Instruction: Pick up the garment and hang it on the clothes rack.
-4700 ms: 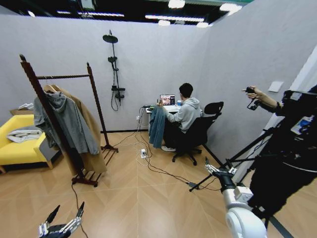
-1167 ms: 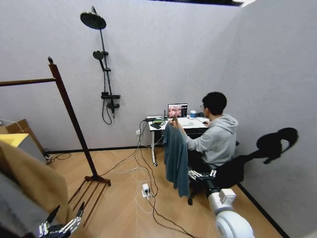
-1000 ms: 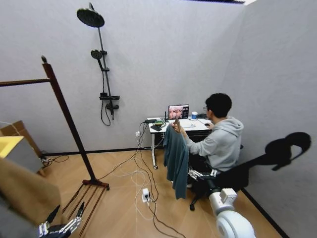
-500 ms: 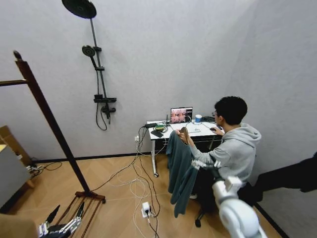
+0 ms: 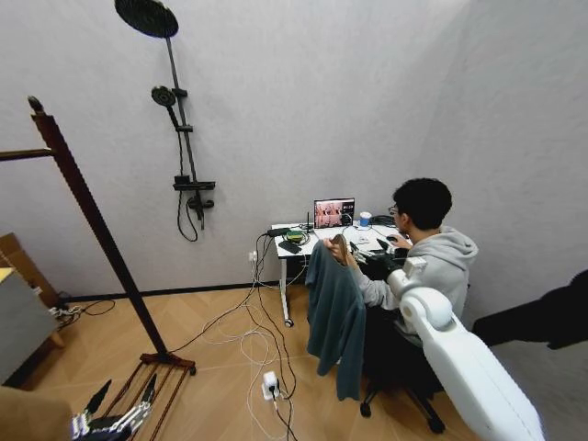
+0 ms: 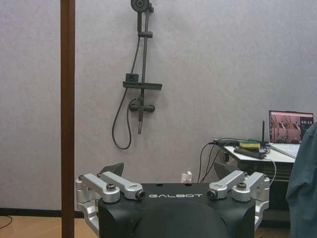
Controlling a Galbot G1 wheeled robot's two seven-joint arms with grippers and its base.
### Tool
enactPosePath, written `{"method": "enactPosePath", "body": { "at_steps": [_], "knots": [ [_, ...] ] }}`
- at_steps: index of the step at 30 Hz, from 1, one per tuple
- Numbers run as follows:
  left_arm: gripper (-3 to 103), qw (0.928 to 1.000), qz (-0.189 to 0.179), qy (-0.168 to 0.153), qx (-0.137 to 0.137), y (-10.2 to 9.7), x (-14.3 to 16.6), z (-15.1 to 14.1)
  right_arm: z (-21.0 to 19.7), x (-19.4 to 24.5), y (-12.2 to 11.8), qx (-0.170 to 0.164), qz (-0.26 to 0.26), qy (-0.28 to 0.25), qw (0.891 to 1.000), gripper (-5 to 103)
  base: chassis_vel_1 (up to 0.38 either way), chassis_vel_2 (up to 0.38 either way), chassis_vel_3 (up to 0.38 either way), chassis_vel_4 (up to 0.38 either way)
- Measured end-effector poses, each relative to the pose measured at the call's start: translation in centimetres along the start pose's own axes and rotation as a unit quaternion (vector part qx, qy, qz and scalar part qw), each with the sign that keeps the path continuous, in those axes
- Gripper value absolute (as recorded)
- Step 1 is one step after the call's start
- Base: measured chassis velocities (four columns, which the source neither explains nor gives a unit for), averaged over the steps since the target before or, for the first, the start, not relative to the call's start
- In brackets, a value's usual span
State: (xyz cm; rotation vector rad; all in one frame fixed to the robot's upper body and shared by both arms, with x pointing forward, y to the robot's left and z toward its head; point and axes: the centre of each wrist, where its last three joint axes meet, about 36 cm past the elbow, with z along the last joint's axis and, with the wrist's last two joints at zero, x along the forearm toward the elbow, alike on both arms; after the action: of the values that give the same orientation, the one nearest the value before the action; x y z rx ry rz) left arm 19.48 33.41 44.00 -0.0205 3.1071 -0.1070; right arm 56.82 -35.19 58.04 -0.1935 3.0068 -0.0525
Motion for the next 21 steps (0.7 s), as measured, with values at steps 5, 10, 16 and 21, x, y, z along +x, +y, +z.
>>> {"method": "enactPosePath", "body": {
  "at_steps": [5,10,16,21],
  "knots": [
    [100,1.0000,0.000,0.000,0.000,0.0,0.0,0.0,1.1,-2.4,0.2,-0.008,-0.007,0.032,0.999,100,0.000,0.000,0.000,0.000],
    [100,1.0000,0.000,0.000,0.000,0.0,0.0,0.0,1.3,-3.7,0.3,-0.009,-0.015,0.042,0.999,98,0.000,0.000,0.000,0.000],
    [100,1.0000,0.000,0.000,0.000,0.0,0.0,0.0,1.0,-3.6,0.5,-0.008,-0.021,0.040,0.999,83,0.000,0.000,0.000,0.000],
    [100,1.0000,0.000,0.000,0.000,0.0,0.0,0.0,0.9,-3.1,0.5,0.001,-0.023,0.040,0.999,61,0.000,0.000,0.000,0.000]
  ]
}}
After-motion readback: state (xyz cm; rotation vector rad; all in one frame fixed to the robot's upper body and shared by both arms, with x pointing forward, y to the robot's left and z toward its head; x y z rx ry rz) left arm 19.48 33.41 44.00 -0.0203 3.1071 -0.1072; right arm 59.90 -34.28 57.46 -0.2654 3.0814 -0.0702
